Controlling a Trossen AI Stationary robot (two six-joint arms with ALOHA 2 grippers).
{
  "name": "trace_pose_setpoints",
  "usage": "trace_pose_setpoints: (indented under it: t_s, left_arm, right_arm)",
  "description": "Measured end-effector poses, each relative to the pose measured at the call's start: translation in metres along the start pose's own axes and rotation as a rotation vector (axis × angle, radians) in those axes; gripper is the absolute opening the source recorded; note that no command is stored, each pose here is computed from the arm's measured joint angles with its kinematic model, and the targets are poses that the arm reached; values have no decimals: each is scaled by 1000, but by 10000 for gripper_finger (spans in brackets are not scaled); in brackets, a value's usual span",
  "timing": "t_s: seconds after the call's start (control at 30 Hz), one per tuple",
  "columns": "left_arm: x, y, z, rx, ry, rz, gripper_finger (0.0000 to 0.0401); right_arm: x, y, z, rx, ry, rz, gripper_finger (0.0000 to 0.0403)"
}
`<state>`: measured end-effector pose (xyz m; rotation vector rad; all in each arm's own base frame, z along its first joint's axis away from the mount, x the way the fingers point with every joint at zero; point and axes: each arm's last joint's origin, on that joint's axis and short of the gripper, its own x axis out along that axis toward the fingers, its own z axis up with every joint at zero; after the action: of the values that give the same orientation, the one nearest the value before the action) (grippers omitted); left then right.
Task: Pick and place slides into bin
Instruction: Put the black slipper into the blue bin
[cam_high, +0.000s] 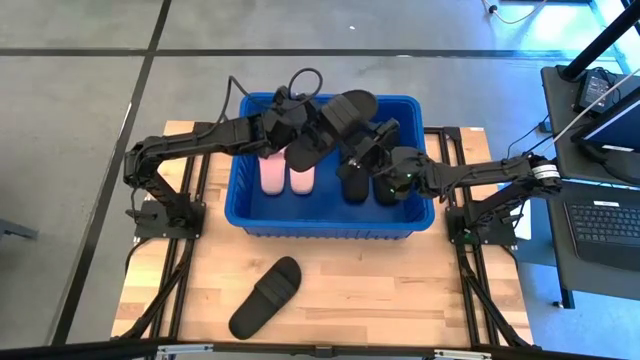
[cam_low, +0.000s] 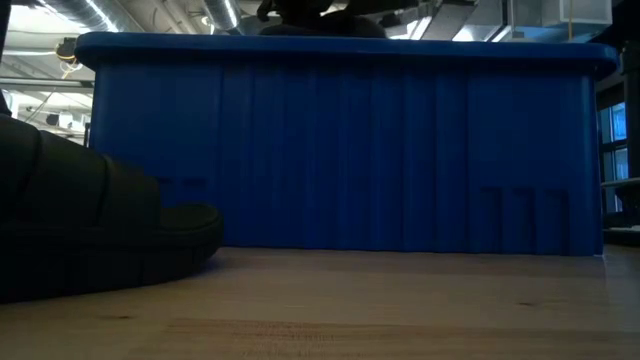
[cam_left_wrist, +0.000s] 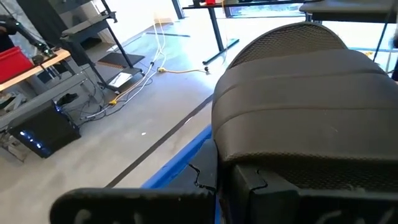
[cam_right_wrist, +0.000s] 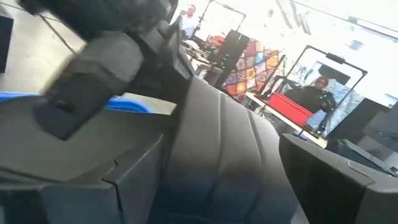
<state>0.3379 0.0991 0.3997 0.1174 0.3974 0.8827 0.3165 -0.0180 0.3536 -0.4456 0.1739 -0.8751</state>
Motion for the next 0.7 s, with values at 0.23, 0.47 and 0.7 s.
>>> trace_pose_setpoints:
  t_s: [0.23,0.47,0.7]
  left_arm:
    - [-2,-3,0,3,-2,-8,3]
    - [-7,-9,0,10,-8,-28,3]
    - [-13,-16,0,20,-13,-43,3]
  right_arm:
    - [0,0,0,-3,3,0,315]
    - [2,-5,-3,-5,57,-99,315]
    - [3,-6,-4,-40,77,-130,315]
